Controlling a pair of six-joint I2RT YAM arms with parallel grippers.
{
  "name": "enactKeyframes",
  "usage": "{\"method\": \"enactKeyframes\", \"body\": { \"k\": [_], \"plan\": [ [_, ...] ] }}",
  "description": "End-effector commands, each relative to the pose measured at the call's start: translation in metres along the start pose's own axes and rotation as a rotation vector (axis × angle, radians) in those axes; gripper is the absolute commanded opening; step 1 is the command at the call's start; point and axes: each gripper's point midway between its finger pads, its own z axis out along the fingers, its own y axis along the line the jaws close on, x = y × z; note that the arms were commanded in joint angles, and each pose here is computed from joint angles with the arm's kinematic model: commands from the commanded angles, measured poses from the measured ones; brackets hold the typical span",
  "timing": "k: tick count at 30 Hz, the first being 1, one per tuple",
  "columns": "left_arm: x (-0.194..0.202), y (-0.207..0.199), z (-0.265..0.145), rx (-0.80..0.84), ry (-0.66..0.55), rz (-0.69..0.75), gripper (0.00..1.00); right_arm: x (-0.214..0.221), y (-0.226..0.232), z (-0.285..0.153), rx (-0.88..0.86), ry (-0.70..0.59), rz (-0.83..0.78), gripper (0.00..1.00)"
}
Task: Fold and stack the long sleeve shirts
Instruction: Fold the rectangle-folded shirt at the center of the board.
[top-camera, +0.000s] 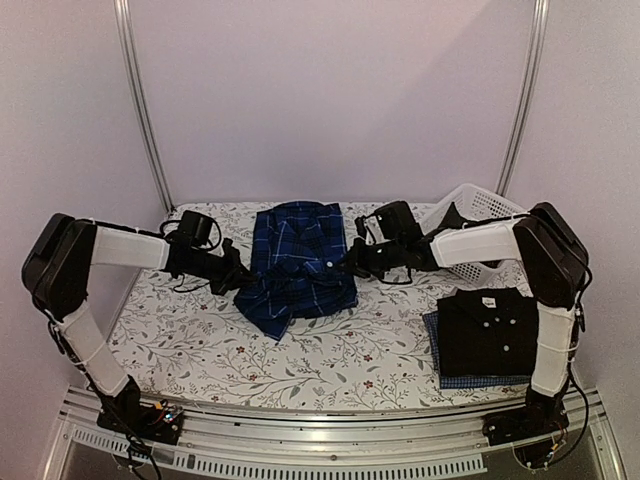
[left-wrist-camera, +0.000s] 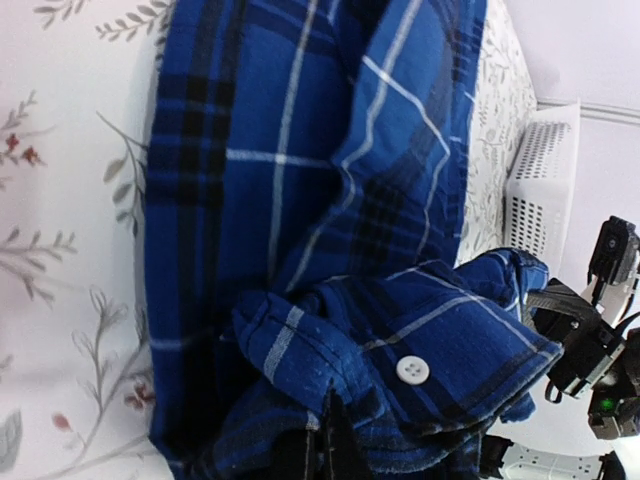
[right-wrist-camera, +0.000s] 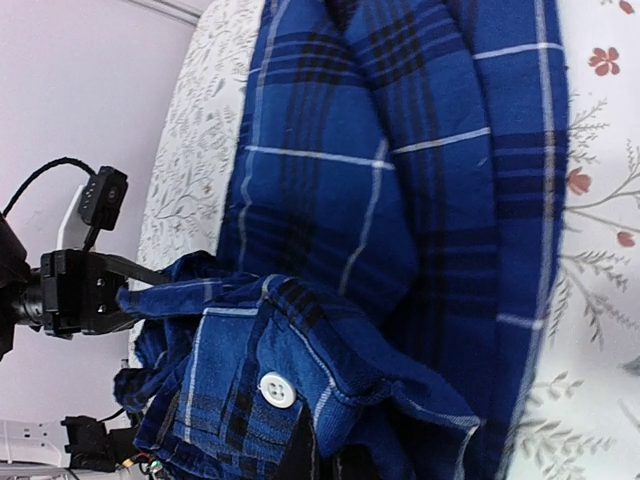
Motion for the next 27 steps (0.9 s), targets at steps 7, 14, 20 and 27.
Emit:
{"method": "enactKeyframes", "body": {
  "k": [7, 14, 20, 27],
  "plan": [
    [-0.013, 0.028, 0.054, 0.023, 0.044, -0.019, 0.00, 0.018, -0.080, 0.038, 0.067, 0.116, 0.022, 0.00],
    [0.033, 0.043, 0.047, 0.010, 0.062, -0.042, 0.00, 0.076, -0.085, 0.022, 0.044, 0.197, 0.047, 0.00],
    [0.080, 0.046, 0.035, -0.053, 0.071, -0.016, 0.00, 0.117, -0.064, -0.003, 0.046, 0.229, 0.032, 0.00],
    [0.082, 0.030, 0.011, -0.068, 0.010, -0.001, 0.00, 0.086, -0.032, -0.019, 0.010, 0.154, -0.032, 0.00]
  ]
}}
